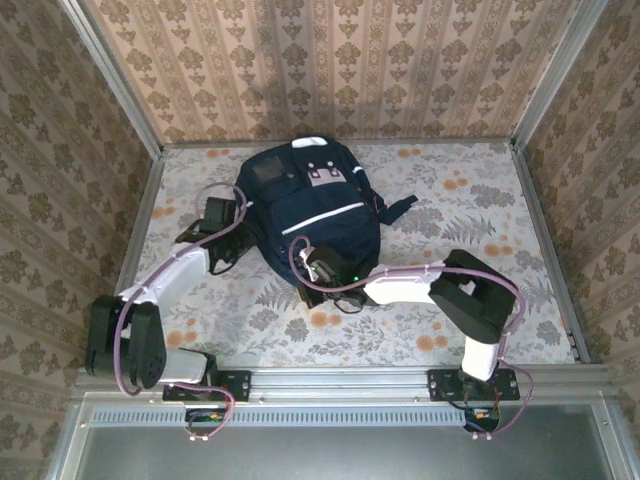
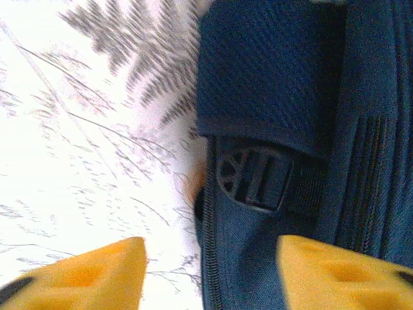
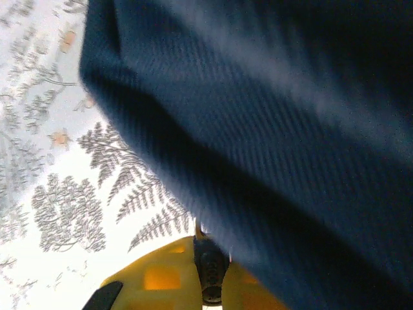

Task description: Pack books, pencil case, and school supplies into a backpack

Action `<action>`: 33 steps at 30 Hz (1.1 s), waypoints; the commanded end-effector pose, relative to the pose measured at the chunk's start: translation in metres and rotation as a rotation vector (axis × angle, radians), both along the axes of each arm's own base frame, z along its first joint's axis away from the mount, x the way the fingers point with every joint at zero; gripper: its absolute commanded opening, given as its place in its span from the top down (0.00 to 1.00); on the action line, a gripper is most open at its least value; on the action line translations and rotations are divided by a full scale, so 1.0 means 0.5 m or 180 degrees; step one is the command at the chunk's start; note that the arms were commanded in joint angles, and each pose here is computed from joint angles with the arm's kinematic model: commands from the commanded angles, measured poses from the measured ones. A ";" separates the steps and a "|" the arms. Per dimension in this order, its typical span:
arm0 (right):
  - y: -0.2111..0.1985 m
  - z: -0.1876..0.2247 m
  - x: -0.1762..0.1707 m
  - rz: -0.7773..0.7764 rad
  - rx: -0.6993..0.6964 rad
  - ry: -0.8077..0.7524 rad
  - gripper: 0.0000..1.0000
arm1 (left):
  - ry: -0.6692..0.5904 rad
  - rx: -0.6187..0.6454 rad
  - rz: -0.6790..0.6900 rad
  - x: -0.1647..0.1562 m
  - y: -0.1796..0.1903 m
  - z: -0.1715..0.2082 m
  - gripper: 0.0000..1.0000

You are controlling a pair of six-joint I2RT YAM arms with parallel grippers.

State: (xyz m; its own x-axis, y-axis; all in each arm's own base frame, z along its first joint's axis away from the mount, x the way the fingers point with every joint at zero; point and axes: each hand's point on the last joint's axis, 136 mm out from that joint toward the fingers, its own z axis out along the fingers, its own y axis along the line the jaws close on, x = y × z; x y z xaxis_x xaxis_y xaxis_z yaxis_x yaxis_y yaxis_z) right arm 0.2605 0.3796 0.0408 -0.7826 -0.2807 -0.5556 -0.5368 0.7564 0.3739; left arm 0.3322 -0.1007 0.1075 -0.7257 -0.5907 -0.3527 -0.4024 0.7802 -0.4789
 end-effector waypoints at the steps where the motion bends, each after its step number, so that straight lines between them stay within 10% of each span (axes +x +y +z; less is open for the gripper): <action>1: 0.005 -0.039 -0.003 -0.0017 -0.0150 0.0292 1.00 | 0.0072 0.0073 0.0044 -0.046 0.025 0.017 0.32; 17: 0.075 0.015 0.001 -0.0058 0.0709 0.0693 1.00 | -0.0425 -0.0536 -0.0582 -0.064 -0.176 -0.011 0.20; 26: 0.037 -0.003 0.004 -0.0181 0.0527 0.0629 1.00 | -0.0418 -0.0368 -0.0493 -0.018 -0.172 -0.079 0.97; 33: -0.036 -0.024 0.000 -0.0190 0.0049 0.0511 1.00 | -0.0248 -0.0339 -0.0377 0.002 -0.155 -0.121 1.00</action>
